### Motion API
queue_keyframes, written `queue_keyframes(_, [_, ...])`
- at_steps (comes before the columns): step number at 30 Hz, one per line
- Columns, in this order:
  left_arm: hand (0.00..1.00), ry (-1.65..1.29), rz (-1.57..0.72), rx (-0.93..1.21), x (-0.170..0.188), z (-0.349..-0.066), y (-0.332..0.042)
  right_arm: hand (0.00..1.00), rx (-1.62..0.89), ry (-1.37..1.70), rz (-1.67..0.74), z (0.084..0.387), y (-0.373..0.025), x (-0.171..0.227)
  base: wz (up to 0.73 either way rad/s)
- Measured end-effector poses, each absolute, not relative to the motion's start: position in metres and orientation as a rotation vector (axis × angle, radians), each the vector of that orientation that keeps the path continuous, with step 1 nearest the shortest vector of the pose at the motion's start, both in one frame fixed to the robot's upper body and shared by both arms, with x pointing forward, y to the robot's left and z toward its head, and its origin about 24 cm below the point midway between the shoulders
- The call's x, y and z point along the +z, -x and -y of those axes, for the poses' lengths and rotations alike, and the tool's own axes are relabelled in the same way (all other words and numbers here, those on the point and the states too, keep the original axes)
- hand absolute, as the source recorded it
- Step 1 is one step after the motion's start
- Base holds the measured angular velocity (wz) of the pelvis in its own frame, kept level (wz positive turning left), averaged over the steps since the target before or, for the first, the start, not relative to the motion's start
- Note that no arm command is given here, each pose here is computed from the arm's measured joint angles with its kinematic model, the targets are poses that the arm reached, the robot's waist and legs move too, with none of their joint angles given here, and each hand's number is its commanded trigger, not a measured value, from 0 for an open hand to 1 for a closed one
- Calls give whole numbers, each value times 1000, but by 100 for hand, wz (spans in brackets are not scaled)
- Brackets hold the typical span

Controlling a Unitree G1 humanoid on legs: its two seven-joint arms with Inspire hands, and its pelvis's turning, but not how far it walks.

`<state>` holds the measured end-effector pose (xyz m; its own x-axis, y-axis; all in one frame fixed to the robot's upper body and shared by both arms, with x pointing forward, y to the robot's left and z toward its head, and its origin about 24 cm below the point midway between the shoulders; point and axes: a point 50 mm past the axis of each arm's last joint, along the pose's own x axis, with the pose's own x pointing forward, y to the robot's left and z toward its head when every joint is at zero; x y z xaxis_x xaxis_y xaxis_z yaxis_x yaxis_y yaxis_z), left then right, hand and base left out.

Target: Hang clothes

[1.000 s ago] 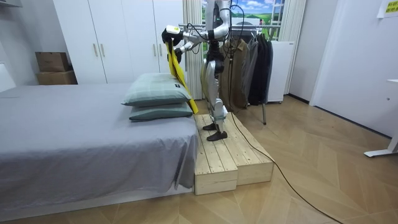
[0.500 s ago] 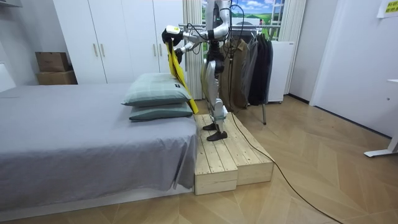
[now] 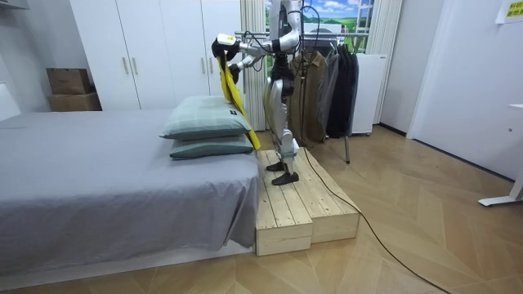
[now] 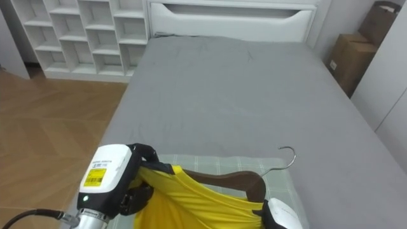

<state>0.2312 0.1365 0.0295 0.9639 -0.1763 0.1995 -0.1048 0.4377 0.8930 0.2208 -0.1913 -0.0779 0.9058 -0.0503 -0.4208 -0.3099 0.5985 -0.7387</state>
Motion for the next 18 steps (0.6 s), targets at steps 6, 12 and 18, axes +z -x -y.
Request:
queue_keyframes(6, [0,-1101,272,-43,29,-136,-231,100,156,936,-426,192,-221,-78,-5])
queue_keyframes(12, [0,-1063,251,-48,27,-137,-229,100,155,939,-432,192,-220,-79,-5])
queue_keyframes(18, [0,-1049,240,-49,25,-137,-228,100,151,934,-436,193,-220,-79,0])
